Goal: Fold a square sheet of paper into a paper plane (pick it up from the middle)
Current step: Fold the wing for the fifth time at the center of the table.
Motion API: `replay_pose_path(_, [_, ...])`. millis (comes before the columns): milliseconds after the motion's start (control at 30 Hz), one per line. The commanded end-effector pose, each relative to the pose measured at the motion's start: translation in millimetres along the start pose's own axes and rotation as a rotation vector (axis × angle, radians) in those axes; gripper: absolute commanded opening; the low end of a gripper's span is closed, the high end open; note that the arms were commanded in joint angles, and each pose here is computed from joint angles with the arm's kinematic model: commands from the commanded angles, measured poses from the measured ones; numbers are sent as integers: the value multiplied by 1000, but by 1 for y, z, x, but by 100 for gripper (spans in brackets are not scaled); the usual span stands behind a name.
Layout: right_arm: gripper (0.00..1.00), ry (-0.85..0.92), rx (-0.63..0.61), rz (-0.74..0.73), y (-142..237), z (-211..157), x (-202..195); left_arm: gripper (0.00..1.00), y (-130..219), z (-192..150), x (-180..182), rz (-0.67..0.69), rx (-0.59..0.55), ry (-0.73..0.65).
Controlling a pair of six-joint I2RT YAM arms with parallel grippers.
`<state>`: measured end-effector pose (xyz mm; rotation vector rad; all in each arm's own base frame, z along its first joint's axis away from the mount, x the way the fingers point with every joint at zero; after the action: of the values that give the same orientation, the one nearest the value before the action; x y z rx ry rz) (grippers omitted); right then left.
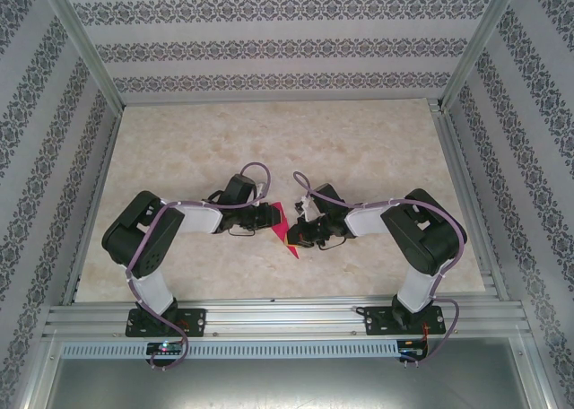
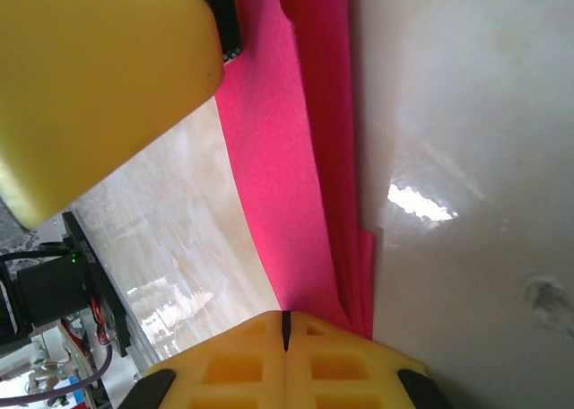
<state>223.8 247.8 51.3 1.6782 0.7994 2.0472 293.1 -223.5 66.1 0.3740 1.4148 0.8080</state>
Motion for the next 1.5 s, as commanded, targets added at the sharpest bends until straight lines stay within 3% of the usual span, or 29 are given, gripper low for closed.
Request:
replay_pose_path(0, [0,-178,133,-214,-6,-43,-50,28,1,21,37,120,-88,48])
replay_pose_path(367, [0,-178,133,-210,-6,-44,-50,32,28,62,37,77,-132,78])
replay_pose_path(533, [0,-171,122,-203,-6,-40,-47,36,45,68,18,11,-147,58])
replay_pose_path(700, [0,-174,116,-206,-5,-38,-46,38,60,49,-15,-76,-146,15])
replay_pose_path(900, [1,-172,109,-202,-4,-38,-44,33,33,10,-43,-118,5,-99])
replay_pose_path(1133, [2,-156,86,-191,0,-32,-37,28,-4,2,-16,-18,55,-47])
replay_pose_path(1300, [4,-121,47,-148,7,-23,-20,26,-12,6,8,134,37,-10])
replay_pose_path(1467, [4,-30,-22,-112,23,-7,11,25,-14,1,15,153,51,6])
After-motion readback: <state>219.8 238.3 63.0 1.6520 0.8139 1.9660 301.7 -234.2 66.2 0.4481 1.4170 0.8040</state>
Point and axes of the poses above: each hand's point on the last joint's axis, 136 mm out from that joint toward the fingers, its own y axis back along the fingers, its own x axis along the line the jaws close on, z = x × y, the point moved 6 cm from there along y, back along the fingers, and after that the axes turned 8 degrees about y, right-handed, at the moved point
